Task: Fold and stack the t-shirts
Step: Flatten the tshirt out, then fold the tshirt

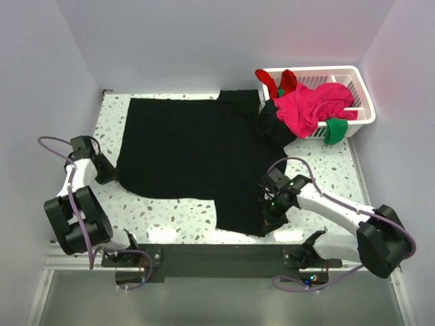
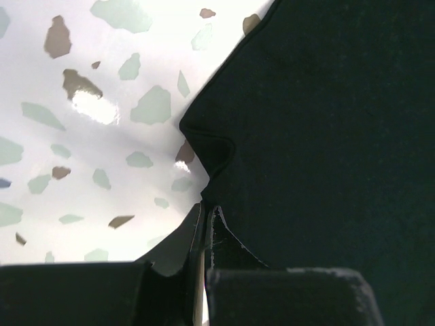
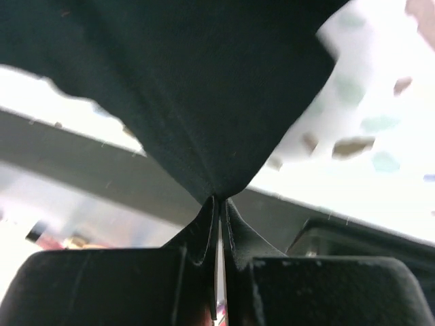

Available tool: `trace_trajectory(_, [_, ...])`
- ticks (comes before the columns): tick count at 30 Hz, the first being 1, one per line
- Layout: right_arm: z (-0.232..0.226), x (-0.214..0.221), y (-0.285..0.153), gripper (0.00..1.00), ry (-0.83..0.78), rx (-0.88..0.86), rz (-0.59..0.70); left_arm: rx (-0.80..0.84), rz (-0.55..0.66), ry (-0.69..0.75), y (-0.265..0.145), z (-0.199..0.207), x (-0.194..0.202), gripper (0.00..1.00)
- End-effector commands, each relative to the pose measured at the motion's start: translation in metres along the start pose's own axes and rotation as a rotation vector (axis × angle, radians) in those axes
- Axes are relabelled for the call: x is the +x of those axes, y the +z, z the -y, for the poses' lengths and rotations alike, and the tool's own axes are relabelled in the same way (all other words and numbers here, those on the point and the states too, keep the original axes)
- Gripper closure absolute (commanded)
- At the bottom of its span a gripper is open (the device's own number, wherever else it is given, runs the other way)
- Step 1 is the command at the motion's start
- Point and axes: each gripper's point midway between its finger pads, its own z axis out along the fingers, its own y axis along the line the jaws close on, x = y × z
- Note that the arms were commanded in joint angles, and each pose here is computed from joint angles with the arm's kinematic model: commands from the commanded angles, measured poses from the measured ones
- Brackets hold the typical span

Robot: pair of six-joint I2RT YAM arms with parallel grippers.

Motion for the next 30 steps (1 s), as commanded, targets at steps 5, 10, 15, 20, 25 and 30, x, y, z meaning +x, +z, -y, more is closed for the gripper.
trace_trajectory(5, [-0.021,0.026,-0.06,1.0,-0.041,-0.072,-0.05,-0.015,0.119,-0.055,-0.047,-0.002,-0.02,1.0])
trace_trajectory(10, [-0.025,0.037,-0.08,1.0,-0.037,-0.09,-0.065,-0.021,0.172,-0.074,-0.072,-0.004,-0.018,1.0])
trace_trajectory(15, [-0.031,0.044,-0.097,1.0,-0.03,-0.108,-0.072,-0.075,0.248,-0.06,-0.101,-0.013,-0.025,1.0])
trace_trajectory(20, [-0.033,0.05,-0.106,1.0,-0.027,-0.114,-0.085,-0.112,0.226,-0.055,-0.107,-0.022,-0.012,1.0])
trace_trajectory(25, [-0.035,0.025,-0.12,1.0,-0.011,-0.053,0.023,-0.108,0.236,-0.043,-0.11,-0.021,-0.013,1.0])
trace_trajectory(30, [-0.043,-0.025,-0.127,1.0,-0.002,0.013,0.149,-0.016,0.222,-0.038,-0.097,-0.003,-0.019,1.0])
